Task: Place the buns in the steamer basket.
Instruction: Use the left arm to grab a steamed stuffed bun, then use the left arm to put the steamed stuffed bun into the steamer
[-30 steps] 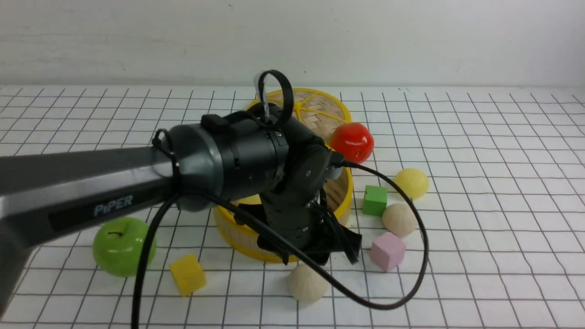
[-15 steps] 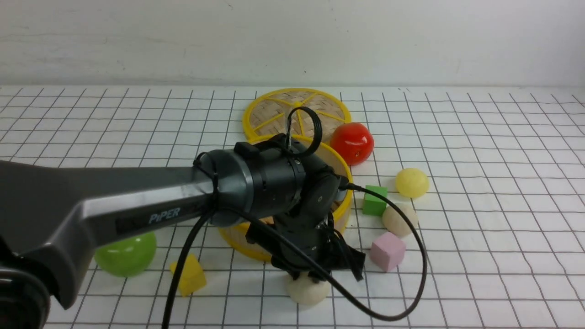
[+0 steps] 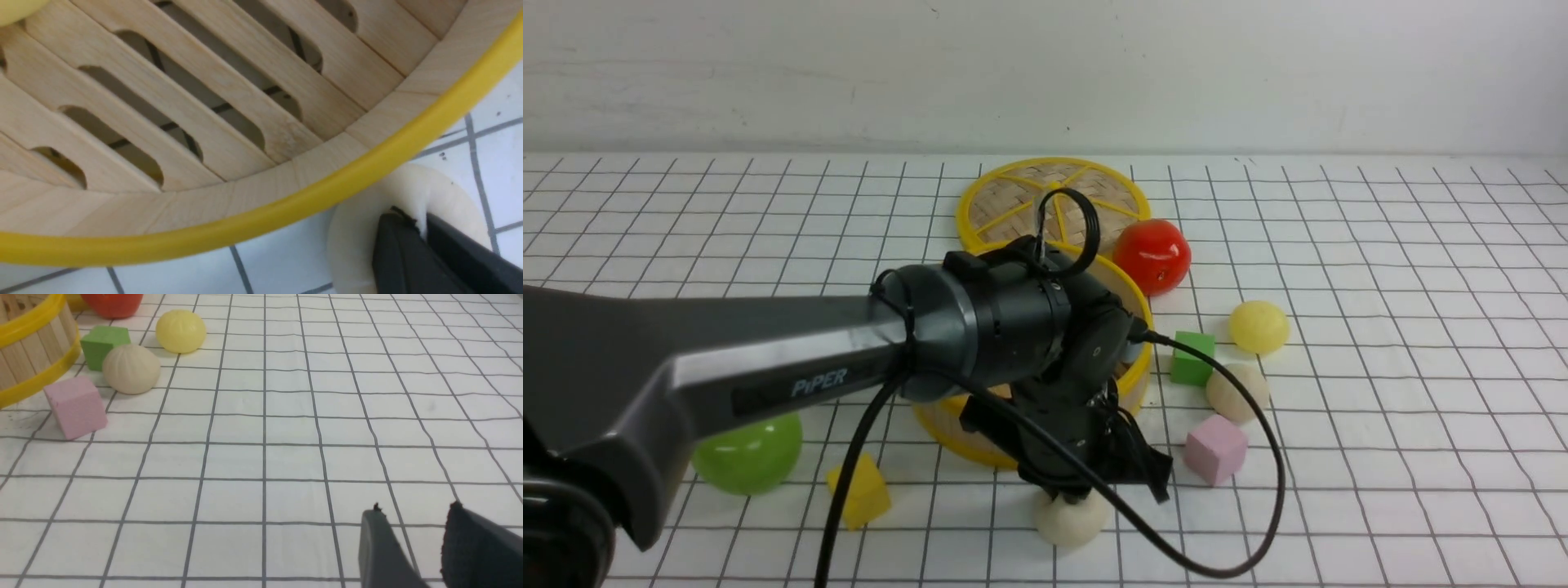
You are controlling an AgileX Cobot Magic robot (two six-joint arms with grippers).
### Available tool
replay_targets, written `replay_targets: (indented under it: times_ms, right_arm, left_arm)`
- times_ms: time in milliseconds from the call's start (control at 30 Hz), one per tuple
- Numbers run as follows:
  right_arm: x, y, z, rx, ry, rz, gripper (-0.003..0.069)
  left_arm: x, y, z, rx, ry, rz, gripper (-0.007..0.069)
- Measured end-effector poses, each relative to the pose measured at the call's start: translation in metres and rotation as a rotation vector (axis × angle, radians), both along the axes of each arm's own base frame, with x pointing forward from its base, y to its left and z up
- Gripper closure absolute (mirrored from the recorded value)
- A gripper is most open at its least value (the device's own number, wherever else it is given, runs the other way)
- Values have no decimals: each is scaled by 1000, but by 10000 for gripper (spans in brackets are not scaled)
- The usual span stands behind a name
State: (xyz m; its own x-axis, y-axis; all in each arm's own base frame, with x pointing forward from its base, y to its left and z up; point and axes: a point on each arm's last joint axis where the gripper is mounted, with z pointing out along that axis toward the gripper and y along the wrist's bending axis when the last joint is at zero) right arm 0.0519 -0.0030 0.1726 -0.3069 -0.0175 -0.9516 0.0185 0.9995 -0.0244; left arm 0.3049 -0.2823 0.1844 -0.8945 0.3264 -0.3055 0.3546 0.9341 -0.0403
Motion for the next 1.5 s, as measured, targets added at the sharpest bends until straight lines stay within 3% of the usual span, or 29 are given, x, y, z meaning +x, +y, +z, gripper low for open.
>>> replay_targets:
  times_ms: [267,433,567,800,1033,1233,1300,1500]
  right_arm:
    - [0,0,0,0,0,0,419]
    - [0,0,0,0,0,0,419]
    - [0,0,0,0,0,0,419]
    - [0,0,0,0,0,0,419]
    - [0,0,0,0,0,0,419]
    - [0,0,0,0,0,0,419]
    - [0,0,0,0,0,0,419]
    - [0,0,0,0,0,0,419]
  left_arm:
    - [-2,0,37,-38,-17,-21,631]
    - [4,-5,82,-113,-129,-39,631]
    - [12,-6,98,-114,-219,-53,631]
    - [35,7,98,-143,-287,49,631]
    - [66,24,54,-85,-223,157,623]
    - [70,22,33,-66,-185,184,548]
    - [70,22,33,-68,-183,191,458]
    - [62,28,54,-66,-183,188,316]
